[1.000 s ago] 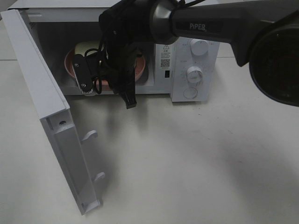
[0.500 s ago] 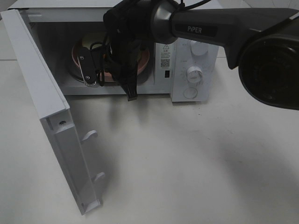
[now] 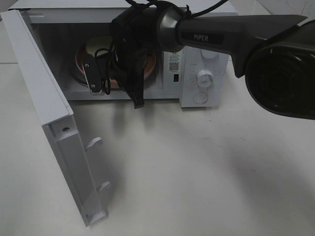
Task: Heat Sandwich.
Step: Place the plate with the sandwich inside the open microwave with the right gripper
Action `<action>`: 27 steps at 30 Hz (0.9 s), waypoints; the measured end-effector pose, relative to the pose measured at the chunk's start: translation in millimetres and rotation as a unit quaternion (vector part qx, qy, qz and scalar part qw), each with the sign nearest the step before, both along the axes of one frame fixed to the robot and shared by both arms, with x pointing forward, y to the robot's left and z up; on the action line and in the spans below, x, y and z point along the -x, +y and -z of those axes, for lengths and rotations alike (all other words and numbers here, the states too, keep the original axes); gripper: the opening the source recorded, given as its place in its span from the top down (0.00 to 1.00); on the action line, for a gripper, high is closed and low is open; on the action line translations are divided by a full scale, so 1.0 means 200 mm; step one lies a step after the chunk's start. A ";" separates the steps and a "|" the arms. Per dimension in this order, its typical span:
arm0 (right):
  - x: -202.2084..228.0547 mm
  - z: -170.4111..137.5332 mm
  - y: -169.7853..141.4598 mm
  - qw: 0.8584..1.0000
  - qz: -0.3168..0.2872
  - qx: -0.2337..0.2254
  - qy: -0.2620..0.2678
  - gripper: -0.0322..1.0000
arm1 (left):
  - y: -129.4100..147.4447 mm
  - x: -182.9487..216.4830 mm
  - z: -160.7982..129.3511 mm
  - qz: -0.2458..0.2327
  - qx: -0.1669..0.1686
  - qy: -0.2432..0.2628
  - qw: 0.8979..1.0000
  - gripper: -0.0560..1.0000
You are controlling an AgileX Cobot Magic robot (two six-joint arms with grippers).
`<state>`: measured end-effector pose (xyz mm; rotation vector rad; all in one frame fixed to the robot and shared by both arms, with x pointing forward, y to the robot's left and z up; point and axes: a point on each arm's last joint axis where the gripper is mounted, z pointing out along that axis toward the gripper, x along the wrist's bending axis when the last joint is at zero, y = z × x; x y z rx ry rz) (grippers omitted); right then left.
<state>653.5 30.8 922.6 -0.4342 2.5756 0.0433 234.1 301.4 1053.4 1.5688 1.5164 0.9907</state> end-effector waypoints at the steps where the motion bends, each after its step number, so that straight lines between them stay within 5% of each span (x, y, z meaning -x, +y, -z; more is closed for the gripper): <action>1: 0.00 0.00 0.00 1.000 0.007 -0.004 0.000 0.91 | 0.00 0.00 0.00 0.000 0.000 0.000 1.000 0.01; 11: -0.01 -0.01 0.00 0.999 0.034 -0.018 -0.009 0.81 | 0.00 0.00 0.00 0.000 0.000 0.000 1.000 0.01; 19: -0.01 -0.01 0.00 0.998 0.049 -0.026 -0.007 0.42 | 0.00 0.00 0.00 0.000 0.000 0.000 1.000 0.01; 27: -0.01 -0.02 0.00 0.994 0.089 -0.055 -0.005 0.26 | 0.00 0.00 0.00 0.000 0.000 0.000 1.000 0.01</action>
